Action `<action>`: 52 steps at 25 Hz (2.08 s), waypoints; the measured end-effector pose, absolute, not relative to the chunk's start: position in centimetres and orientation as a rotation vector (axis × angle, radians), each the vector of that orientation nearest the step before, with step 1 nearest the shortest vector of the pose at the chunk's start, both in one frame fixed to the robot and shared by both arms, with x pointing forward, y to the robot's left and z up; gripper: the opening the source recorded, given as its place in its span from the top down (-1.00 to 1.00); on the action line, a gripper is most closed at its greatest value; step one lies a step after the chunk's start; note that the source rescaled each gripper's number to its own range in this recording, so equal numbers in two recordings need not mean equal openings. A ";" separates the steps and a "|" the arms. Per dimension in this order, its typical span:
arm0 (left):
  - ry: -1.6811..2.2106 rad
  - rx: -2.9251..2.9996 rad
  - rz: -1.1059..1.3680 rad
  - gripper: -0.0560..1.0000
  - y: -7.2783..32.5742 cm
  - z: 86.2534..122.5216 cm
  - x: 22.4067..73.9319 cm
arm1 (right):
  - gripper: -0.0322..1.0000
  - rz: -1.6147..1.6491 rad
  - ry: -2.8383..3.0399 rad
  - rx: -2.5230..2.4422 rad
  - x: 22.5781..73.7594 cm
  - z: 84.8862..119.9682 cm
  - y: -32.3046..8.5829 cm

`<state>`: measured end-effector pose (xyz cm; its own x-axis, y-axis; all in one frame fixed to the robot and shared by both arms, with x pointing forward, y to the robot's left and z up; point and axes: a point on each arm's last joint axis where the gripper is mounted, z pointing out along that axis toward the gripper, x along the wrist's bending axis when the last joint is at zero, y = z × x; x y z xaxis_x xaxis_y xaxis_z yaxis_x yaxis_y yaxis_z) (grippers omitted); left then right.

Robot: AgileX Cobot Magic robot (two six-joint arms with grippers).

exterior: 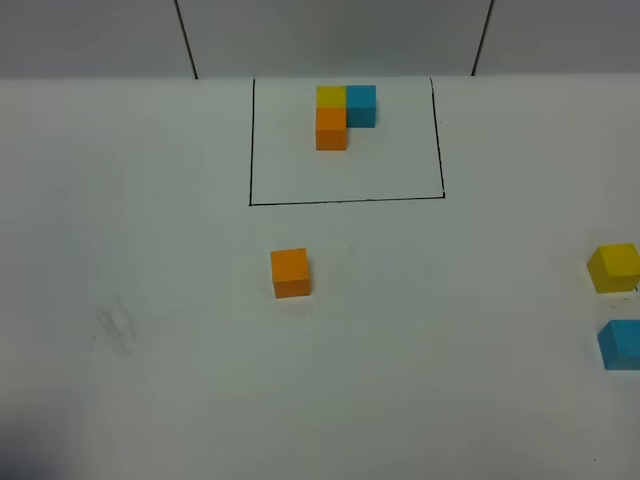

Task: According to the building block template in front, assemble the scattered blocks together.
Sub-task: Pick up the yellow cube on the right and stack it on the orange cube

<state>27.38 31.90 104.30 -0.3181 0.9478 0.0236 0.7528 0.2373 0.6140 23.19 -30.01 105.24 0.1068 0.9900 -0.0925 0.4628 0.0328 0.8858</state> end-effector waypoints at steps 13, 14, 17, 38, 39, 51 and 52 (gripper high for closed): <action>1.865 1.495 0.906 0.89 31.3 104.8 23.7 | 0.91 0.800 1.477 1.554 23.2 105.2 -30.0; 1.854 1.486 0.915 0.89 31.3 104.8 23.5 | 0.91 0.800 1.477 1.554 23.2 105.2 -30.0; 1.825 1.460 0.940 0.89 31.3 104.7 22.9 | 0.91 0.800 1.477 1.554 23.2 105.2 -30.0; 1.768 1.476 0.933 0.89 31.3 104.7 22.6 | 0.91 0.800 1.477 1.554 23.2 105.2 -30.0; 1.768 1.476 0.933 0.89 31.3 104.7 22.6 | 0.91 0.800 1.477 1.554 23.2 105.2 -30.0; 1.768 1.476 0.934 0.89 31.3 104.7 22.6 | 0.91 0.800 1.477 1.554 23.2 105.2 -30.0; 1.768 1.476 0.934 0.89 31.3 104.7 22.6 | 0.91 0.800 1.477 1.554 23.2 105.2 -30.0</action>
